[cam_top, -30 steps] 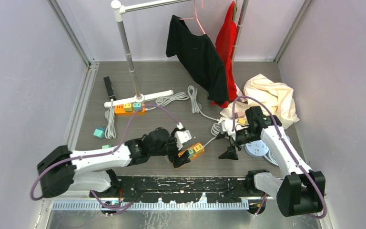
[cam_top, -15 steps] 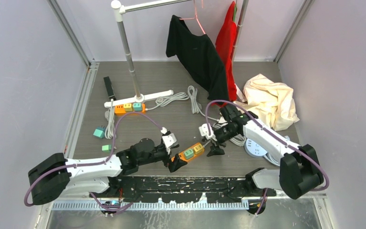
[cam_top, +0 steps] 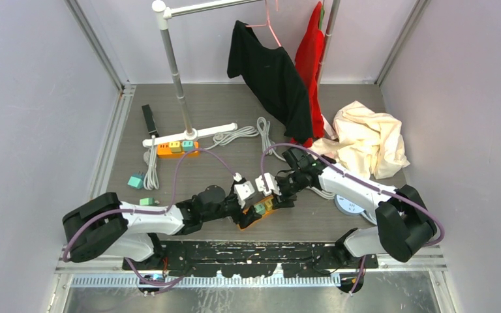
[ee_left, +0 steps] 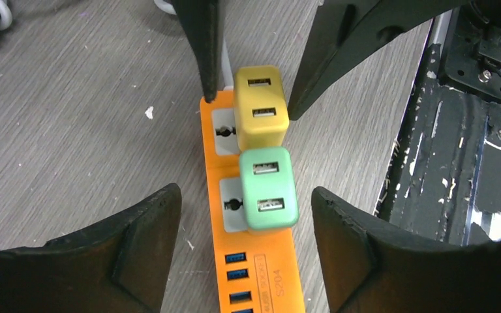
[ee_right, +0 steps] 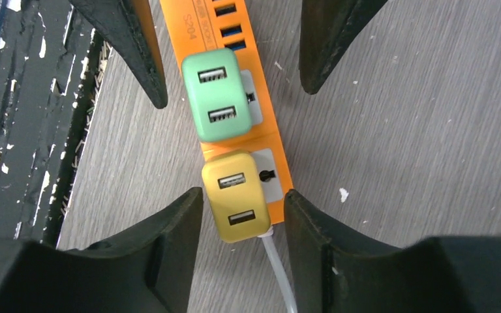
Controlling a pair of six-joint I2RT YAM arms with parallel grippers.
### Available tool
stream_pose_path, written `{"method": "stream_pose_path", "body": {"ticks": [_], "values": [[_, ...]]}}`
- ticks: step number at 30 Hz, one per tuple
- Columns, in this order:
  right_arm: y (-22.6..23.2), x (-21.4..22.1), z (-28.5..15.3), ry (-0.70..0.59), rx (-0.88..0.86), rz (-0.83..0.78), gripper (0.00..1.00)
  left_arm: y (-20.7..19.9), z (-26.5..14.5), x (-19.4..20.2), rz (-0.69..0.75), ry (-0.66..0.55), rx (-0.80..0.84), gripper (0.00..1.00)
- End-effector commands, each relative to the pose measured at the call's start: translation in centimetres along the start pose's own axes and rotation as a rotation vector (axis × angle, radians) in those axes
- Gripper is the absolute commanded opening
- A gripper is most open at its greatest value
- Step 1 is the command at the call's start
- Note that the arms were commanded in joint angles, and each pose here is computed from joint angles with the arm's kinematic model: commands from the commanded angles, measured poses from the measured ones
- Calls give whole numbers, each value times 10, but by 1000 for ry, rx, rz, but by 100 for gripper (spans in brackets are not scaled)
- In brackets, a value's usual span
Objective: Pull the plug off the socket
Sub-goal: Remove the plug from the socket.
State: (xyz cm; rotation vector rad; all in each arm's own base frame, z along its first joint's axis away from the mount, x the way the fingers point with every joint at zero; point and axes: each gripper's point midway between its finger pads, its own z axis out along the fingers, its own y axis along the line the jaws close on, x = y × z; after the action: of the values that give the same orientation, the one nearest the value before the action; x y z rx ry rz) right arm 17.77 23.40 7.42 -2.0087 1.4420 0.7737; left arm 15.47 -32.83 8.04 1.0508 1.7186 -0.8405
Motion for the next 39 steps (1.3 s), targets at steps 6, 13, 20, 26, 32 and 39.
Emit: {"method": "stream_pose_path", "body": {"ticks": [6,13,20,26,32,39], "values": [[10,-1,0,-18,-32,-39,41,-7,18,-43,24,-139,47,62],[18,-4,0,-38,-64,-44,37,-9,23,-28,36,-100,64,38],[24,-10,2,-77,-95,-25,45,-8,27,-4,65,-2,73,8],[21,-15,0,-87,-85,-1,29,-7,25,15,91,56,78,0],[7,-18,-18,-155,-35,102,2,-4,22,38,87,133,69,0],[18,-11,-23,-166,-50,59,1,1,21,58,49,173,48,0]]}}
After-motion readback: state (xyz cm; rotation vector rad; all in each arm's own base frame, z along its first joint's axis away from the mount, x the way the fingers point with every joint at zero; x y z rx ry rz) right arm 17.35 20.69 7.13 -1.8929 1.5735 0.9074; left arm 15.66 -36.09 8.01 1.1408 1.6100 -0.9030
